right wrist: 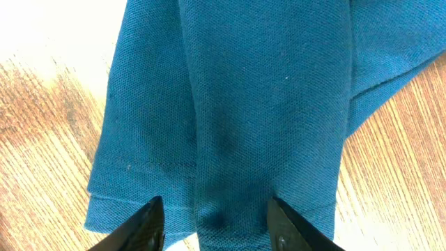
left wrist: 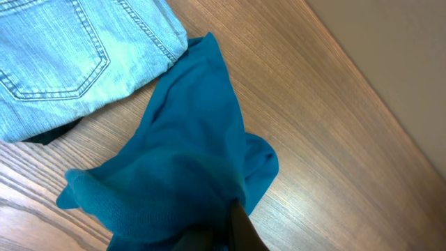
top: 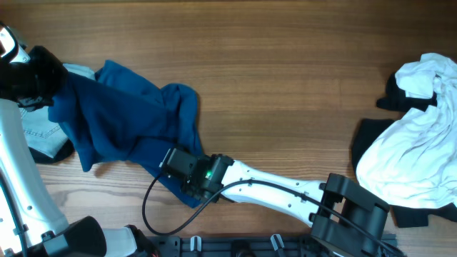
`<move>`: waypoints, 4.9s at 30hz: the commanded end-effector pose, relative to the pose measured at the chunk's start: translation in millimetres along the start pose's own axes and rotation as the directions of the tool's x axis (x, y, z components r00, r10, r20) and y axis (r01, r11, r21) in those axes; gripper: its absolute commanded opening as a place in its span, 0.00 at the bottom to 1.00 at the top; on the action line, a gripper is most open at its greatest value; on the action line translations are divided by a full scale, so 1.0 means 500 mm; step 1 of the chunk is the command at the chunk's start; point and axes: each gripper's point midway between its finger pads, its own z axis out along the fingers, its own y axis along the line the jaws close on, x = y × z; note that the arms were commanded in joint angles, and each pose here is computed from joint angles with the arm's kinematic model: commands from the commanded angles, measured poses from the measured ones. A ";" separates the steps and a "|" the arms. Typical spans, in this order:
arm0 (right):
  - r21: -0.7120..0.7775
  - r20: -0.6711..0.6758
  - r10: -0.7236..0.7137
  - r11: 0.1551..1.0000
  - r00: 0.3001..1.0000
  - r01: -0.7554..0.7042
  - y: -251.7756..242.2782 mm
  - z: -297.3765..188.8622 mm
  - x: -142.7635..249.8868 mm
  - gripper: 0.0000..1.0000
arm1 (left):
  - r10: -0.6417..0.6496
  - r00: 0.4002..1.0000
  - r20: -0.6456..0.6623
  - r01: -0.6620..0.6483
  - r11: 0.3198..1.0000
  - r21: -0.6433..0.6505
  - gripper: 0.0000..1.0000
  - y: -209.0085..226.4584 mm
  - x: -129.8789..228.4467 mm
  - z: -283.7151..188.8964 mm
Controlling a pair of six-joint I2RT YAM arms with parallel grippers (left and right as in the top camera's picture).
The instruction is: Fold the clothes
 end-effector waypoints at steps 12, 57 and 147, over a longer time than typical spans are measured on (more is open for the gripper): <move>0.039 -0.046 0.041 0.998 0.998 -0.040 -0.038 0.059 0.014 0.34 | 0.009 1.000 0.015 -0.009 1.000 -0.004 0.04 0.003 -0.007 -0.008; 0.295 0.499 0.650 0.494 0.573 -0.818 -0.764 -0.636 0.162 0.04 | 0.187 0.959 0.214 -0.247 0.921 0.301 0.04 -0.231 -0.053 -0.011; 0.174 0.005 0.995 0.095 0.098 -0.980 -0.628 -0.088 0.592 0.24 | 0.022 0.954 -0.299 -0.049 0.995 -0.083 0.76 0.058 0.233 0.475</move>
